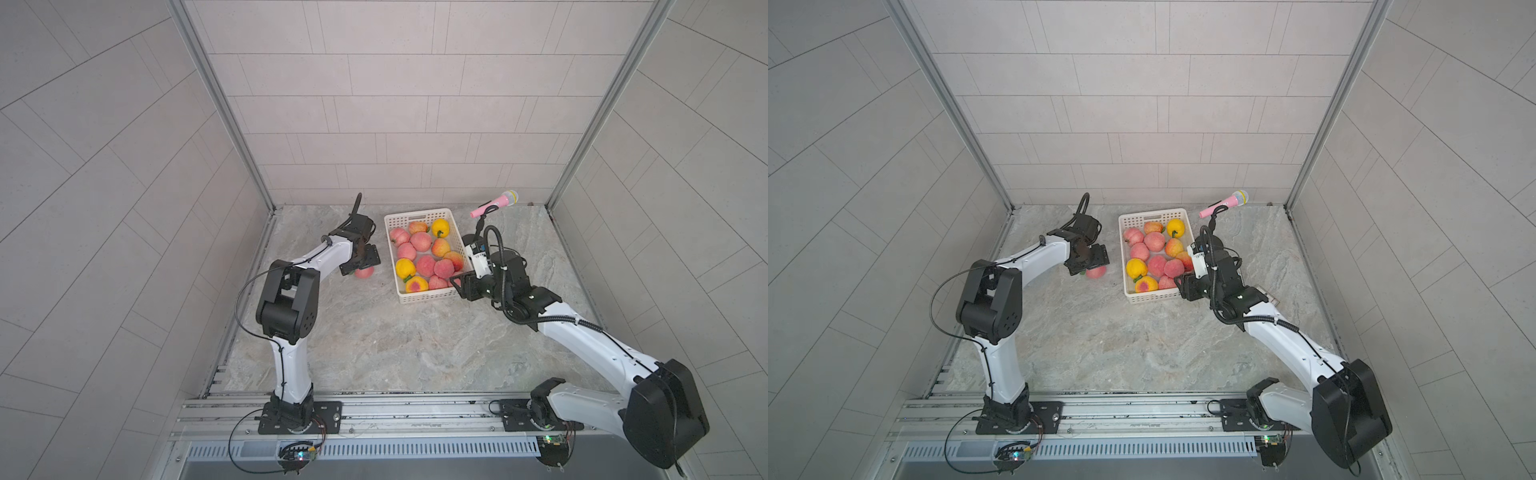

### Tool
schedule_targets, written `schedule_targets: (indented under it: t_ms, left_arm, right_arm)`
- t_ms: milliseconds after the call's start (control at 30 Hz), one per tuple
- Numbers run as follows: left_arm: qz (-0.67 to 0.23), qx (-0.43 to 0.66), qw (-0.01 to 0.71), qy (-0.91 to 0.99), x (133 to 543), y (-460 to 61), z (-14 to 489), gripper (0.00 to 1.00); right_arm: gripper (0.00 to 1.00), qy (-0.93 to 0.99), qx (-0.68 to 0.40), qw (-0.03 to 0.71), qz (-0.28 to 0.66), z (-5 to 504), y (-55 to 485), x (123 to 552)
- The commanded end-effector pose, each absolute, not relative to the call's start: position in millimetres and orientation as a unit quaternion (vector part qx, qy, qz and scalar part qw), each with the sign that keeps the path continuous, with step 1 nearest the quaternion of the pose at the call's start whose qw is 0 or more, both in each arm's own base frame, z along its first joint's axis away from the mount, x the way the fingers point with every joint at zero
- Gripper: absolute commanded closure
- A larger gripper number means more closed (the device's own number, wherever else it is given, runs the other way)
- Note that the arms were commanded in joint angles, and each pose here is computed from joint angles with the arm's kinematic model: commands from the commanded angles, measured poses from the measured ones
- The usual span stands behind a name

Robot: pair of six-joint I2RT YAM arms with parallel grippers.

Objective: Put the peaches into the basket
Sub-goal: Pick up the peach from the center of the board.

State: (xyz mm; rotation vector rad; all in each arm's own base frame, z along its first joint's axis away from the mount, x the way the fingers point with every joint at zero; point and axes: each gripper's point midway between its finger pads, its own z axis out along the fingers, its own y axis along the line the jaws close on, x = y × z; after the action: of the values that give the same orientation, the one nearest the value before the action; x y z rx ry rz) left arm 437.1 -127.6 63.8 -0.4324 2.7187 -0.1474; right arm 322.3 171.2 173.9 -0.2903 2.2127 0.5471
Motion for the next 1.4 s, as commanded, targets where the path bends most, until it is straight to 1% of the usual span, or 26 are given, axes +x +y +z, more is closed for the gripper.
schedule_targets:
  t_ms: [0, 67, 400, 633, 800, 1033, 1367]
  left_arm:
    - [-0.049, -0.166, 0.204, 0.964, 448, -126, 68, 0.17]
    - [-0.052, -0.164, 0.203, 0.964, 449, -128, 67, 0.21]
    - [-0.058, -0.162, 0.194, 0.966, 448, -133, 61, 0.26]
    - [-0.057, -0.162, 0.193, 0.966, 447, -132, 60, 0.39]
    - [-0.060, -0.158, 0.198, 0.966, 447, -133, 65, 0.42]
    - [-0.070, -0.144, 0.222, 0.962, 446, -135, 92, 0.42]
    - [-0.086, -0.088, 0.287, 0.950, 443, -158, 157, 0.44]
  right_arm:
    - [0.37, 0.872, -0.124, 0.420, 0.219, 182, 175, 325]
    - [0.37, 0.873, -0.124, 0.417, 0.220, 181, 176, 325]
    - [0.37, 0.875, -0.123, 0.414, 0.219, 179, 176, 325]
    - [0.37, 0.875, -0.125, 0.413, 0.219, 178, 176, 325]
    - [0.37, 0.876, -0.124, 0.413, 0.217, 178, 176, 325]
    - [0.37, 0.876, -0.124, 0.413, 0.218, 178, 176, 325]
    - [0.37, 0.875, -0.112, 0.425, 0.202, 182, 169, 329]
